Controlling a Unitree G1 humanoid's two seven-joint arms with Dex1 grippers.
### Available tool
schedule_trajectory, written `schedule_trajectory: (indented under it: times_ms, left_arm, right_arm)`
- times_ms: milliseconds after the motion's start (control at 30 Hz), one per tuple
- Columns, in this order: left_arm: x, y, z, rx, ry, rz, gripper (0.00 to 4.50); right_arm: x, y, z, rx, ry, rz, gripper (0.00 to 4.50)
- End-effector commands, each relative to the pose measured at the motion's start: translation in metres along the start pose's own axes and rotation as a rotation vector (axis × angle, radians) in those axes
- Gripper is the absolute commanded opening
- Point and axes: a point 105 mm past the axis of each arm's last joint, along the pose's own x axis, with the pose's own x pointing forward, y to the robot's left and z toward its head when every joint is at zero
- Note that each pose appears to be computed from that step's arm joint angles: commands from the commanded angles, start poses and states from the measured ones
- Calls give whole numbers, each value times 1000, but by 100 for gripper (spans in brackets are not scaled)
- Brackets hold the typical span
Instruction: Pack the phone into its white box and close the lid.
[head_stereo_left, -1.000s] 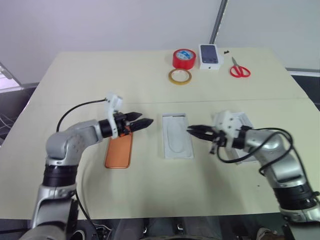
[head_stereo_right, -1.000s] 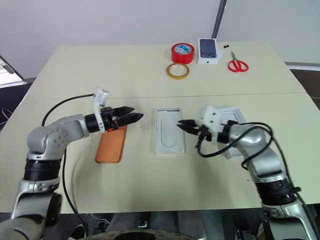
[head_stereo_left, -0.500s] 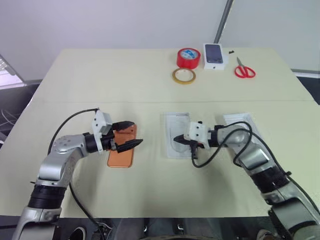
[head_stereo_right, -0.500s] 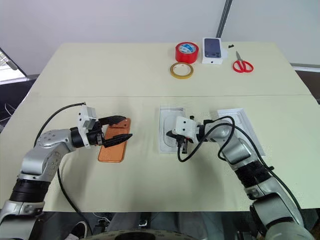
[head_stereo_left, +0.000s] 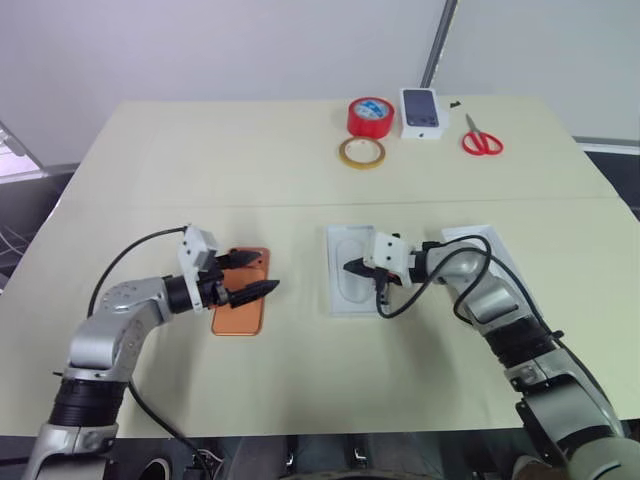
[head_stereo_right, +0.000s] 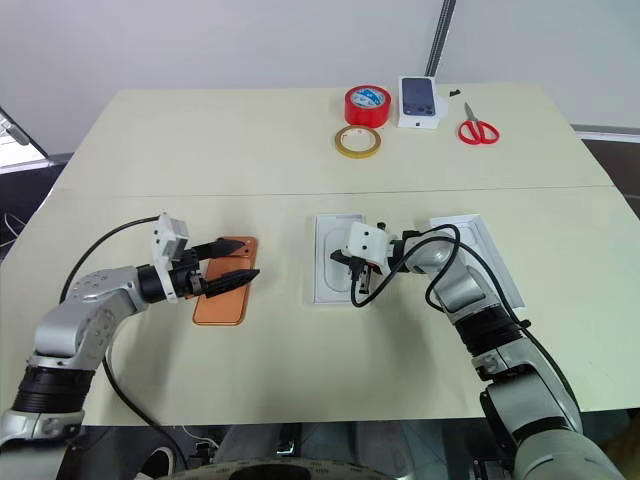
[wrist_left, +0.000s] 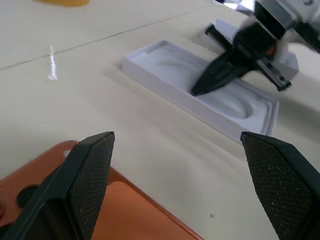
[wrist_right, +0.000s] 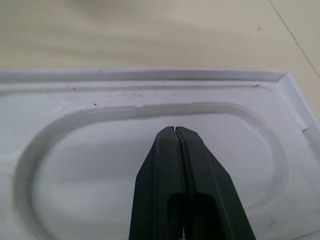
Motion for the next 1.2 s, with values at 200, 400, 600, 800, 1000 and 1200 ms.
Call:
schedule_trajectory:
  times_ms: [200, 400, 600, 800, 1000, 1200]
  left_arm:
    - [-23, 24, 6, -225, 78, 69, 425]
    - [-41, 48, 10, -397, 113, 177, 425]
    - [-59, 54, 13, -559, 145, 208, 425]
    - [-65, 45, 4, -646, 212, 179, 425]
    - [-60, 34, -17, -685, 268, 168, 425]
    - [-59, 25, -28, -721, 282, 171, 425]
  right_arm:
    - [3, -12, -25, -214, 176, -54, 4]
    - [9, -14, 0, -198, 65, -64, 4]
    - [13, -19, 68, -174, -162, -88, 4]
    - [41, 9, 95, -226, -148, -9, 4]
    - [66, 32, 96, -200, -35, 151, 4]
    - [82, 49, 79, -193, 97, 240, 4]
